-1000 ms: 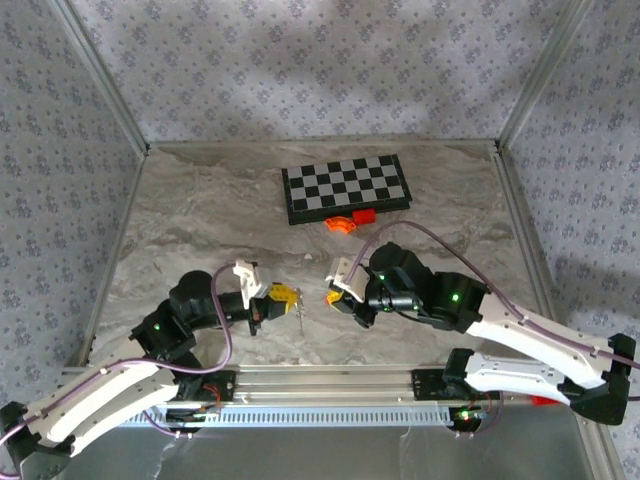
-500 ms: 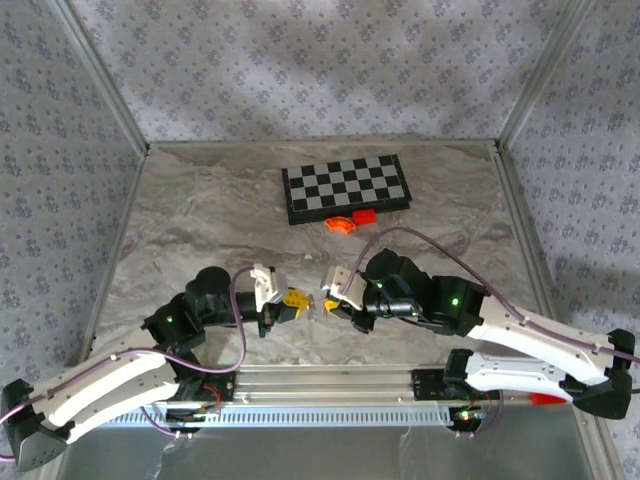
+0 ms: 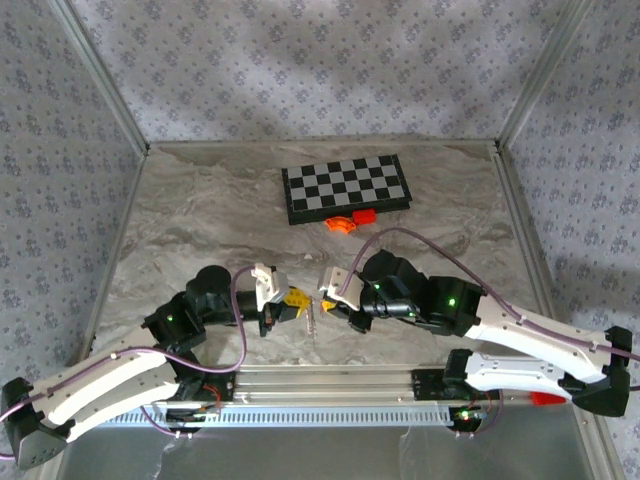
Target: Put the keys on the keyring
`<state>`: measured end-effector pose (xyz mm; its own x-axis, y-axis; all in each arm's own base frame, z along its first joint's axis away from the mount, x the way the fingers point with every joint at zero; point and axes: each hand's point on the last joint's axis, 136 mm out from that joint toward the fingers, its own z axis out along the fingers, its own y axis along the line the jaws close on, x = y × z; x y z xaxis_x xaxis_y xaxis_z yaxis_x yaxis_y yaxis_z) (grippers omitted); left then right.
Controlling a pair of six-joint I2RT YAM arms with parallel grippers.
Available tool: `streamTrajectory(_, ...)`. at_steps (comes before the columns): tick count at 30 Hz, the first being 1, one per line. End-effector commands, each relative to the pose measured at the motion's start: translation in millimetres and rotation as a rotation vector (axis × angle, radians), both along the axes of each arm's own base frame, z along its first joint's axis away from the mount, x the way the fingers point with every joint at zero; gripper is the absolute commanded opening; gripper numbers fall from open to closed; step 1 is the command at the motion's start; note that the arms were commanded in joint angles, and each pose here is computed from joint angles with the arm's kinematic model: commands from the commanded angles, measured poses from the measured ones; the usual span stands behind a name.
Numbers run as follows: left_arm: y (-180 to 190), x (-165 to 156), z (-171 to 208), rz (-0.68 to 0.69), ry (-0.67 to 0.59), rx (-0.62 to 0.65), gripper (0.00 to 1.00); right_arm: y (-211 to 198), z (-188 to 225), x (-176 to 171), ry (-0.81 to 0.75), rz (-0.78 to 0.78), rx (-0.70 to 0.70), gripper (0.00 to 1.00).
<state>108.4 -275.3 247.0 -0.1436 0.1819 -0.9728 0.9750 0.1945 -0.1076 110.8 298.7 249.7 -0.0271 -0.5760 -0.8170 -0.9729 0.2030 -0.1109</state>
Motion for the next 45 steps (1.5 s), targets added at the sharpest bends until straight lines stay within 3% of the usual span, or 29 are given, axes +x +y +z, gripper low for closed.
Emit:
streamTrajectory(1,-2.6,-4.7,35.8,-0.029,-0.075,-0.081,0.0,4.2,11.7,2.2,-0.04,0.004,0.02,0.0)
streamTrajectory(45,-5.7,-9.4,31.5,-0.064,-0.073,-0.058,0.0,11.4,25.9,-0.6,-0.004,0.026,0.083,0.0)
